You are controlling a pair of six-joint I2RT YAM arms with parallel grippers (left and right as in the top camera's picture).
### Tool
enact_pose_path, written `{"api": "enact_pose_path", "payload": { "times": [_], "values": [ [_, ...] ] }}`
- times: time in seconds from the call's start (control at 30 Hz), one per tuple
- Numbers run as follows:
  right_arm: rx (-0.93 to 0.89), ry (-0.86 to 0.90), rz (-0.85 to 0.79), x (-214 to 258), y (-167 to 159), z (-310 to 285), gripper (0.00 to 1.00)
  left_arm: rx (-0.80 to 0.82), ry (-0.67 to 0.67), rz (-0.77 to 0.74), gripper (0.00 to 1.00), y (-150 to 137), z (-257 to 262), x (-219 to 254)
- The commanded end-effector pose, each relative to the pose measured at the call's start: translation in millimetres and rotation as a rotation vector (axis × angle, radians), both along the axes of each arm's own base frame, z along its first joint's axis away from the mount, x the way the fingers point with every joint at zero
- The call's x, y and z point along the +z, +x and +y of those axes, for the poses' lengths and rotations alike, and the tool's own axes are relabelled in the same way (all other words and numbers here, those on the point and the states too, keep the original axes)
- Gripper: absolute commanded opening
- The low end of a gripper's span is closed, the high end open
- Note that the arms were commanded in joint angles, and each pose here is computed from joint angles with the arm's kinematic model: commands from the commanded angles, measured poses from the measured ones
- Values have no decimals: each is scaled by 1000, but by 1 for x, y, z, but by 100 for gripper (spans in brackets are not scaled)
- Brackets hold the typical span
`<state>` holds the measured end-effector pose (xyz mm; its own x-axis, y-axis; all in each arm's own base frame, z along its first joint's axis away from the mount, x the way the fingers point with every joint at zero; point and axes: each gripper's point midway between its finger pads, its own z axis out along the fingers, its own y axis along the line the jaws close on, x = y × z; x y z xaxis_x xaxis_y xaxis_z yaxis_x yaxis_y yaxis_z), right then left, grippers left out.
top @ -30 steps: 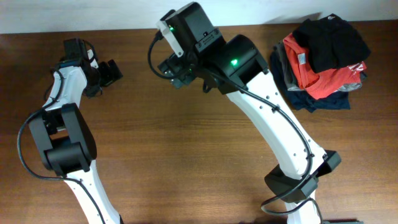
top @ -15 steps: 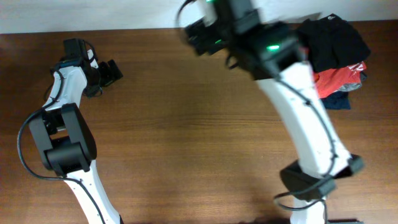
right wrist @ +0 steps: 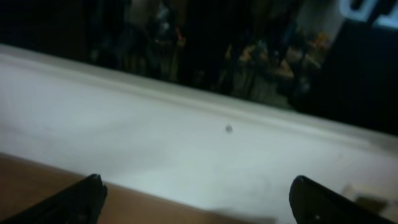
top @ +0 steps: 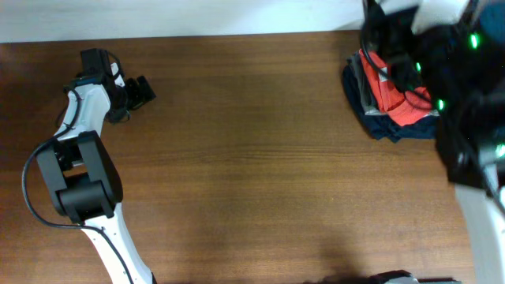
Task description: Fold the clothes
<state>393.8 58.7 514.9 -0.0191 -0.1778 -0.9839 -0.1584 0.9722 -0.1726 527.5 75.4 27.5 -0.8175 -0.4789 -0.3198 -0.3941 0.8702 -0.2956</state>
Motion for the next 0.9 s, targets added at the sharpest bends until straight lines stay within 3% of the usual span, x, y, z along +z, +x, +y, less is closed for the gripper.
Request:
{"api": "enact_pose_path", "payload": {
  "times": [0.0, 0.53, 0.87],
  "values": [
    [-45, 60, 31, -46, -27, -24, 99, -5, 24, -51, 99, 6, 6, 24],
    [-215, 273, -41, -231, -135, -79, 99, -5, 24, -51, 99, 6, 6, 24],
    [-177, 370, 7, -323, -144, -70, 99, -5, 24, -51, 99, 6, 6, 24]
  ]
}}
